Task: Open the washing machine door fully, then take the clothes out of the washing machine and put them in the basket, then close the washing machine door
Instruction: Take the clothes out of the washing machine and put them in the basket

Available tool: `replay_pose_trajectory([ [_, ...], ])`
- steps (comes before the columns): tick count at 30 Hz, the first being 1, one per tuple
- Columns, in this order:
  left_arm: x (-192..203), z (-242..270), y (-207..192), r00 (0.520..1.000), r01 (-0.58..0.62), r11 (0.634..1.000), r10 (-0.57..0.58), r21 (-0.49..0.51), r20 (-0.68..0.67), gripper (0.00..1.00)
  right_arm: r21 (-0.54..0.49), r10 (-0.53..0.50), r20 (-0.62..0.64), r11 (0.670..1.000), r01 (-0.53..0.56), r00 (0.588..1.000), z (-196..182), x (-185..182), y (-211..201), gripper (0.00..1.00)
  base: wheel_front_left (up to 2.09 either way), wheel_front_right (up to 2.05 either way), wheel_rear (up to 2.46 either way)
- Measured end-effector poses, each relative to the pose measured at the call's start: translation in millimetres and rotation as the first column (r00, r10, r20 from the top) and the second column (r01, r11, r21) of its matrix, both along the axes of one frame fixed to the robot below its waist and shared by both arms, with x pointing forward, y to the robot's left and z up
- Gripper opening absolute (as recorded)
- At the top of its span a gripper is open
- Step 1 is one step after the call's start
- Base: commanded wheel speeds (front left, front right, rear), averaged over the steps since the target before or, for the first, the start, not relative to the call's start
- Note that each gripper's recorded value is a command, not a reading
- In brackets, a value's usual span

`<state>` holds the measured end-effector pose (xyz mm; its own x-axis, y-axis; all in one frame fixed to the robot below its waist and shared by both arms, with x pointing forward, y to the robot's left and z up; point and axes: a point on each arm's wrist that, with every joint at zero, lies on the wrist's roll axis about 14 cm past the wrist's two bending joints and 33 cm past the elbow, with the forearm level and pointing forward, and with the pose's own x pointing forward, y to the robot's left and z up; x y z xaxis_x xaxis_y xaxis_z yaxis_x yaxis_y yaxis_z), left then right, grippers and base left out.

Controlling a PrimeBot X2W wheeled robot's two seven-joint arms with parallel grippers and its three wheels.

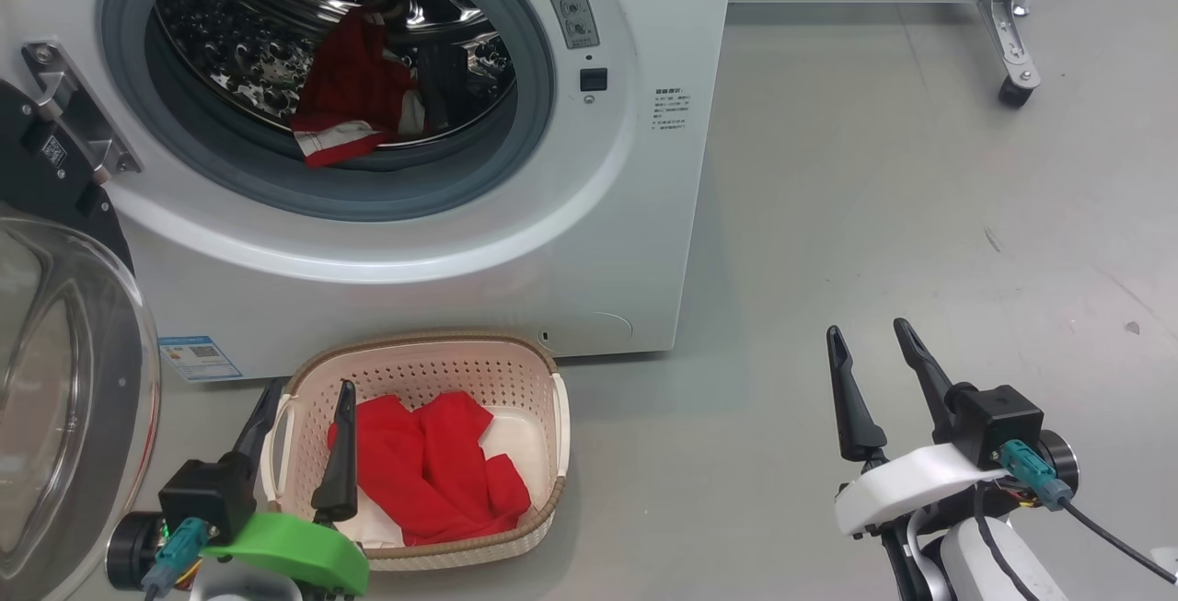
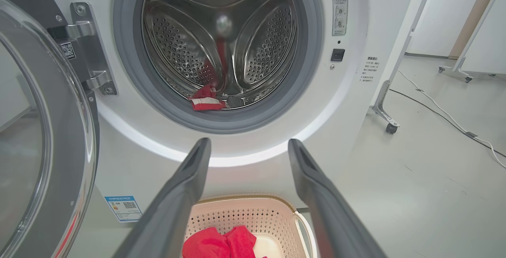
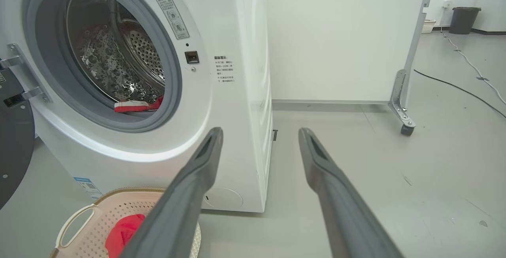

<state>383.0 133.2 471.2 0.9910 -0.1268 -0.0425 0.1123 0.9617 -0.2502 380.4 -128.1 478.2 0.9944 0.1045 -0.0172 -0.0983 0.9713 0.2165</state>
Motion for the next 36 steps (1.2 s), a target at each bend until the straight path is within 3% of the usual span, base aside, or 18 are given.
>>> replay_pose_trajectory([
  [24,12,-5,-16,0.998,0.044,0.999,-0.045,-0.018,-0.04,1.0,0.008,-0.009,-0.015,1.0,0.01,1.0,-7,8,-2,1.0,0.0,0.0,0.0],
  [36,75,-37,-33,0.984,0.101,0.994,-0.105,-0.035,-0.144,1.0,0.009,0.0,-0.03,1.0,0.0,1.0,-19,41,0,1.0,0.0,0.0,0.0],
])
